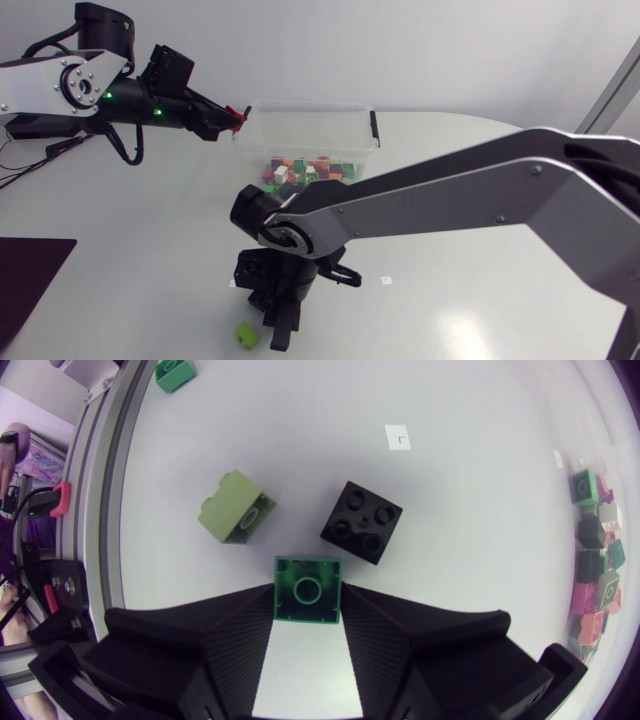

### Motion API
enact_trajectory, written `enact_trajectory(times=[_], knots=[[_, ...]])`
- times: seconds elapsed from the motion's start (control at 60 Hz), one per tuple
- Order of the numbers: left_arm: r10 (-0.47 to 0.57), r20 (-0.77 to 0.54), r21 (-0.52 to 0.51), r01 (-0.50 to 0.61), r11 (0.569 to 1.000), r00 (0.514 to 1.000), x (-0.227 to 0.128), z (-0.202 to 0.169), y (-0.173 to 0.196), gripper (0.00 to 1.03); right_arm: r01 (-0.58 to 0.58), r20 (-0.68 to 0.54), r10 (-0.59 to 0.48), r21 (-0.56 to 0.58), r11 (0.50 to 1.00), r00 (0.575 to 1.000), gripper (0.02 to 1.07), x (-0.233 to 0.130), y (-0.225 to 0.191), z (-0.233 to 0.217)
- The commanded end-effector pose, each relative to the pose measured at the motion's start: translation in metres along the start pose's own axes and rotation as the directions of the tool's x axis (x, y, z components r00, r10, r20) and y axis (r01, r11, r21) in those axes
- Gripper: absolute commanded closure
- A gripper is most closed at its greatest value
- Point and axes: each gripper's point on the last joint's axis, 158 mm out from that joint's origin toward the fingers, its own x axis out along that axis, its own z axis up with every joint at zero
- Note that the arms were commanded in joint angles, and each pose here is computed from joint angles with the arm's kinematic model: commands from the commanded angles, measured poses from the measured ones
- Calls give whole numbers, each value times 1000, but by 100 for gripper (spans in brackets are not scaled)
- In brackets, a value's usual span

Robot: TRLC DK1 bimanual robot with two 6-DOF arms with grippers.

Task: Place the duplo bricks in the container

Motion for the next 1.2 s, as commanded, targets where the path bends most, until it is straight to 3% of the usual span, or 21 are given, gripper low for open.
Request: enact_trajectory(times=[0.0, 0.333, 0.417, 0.533, 0.6, 0.917, 1.183], knots=[[-6, 23, -28, 6, 1000, 1000, 9, 10, 4, 82, -5, -16, 5, -25, 1000, 1000, 74, 3, 1, 0], [-53, 28, -71, 55, 996, 998, 47, 17, -4, 78, 54, 65, -56, 38, 998, 996, 74, -48, -12, -7], [-57, 29, -77, 59, 995, 998, 54, 18, -5, 67, 68, 87, -72, 51, 996, 994, 74, -61, -15, -9], [-17, 21, -68, 19, 998, 1000, 57, 16, -1, 23, 95, 121, -104, 78, 992, 987, 74, -82, -25, -7], [6, 21, -70, -4, 998, 1000, 53, 16, 1, 7, 114, 147, -128, 98, 989, 981, 74, -99, -35, -6], [68, 53, -33, -66, 997, 996, -4, 20, -19, 6, 213, 289, -274, 225, 951, 917, 75, -177, -99, 3], [-53, -102, 144, 67, 987, 993, -45, -27, -92, 6, 272, 385, -400, 344, 898, 832, 75, -220, -151, 12]])
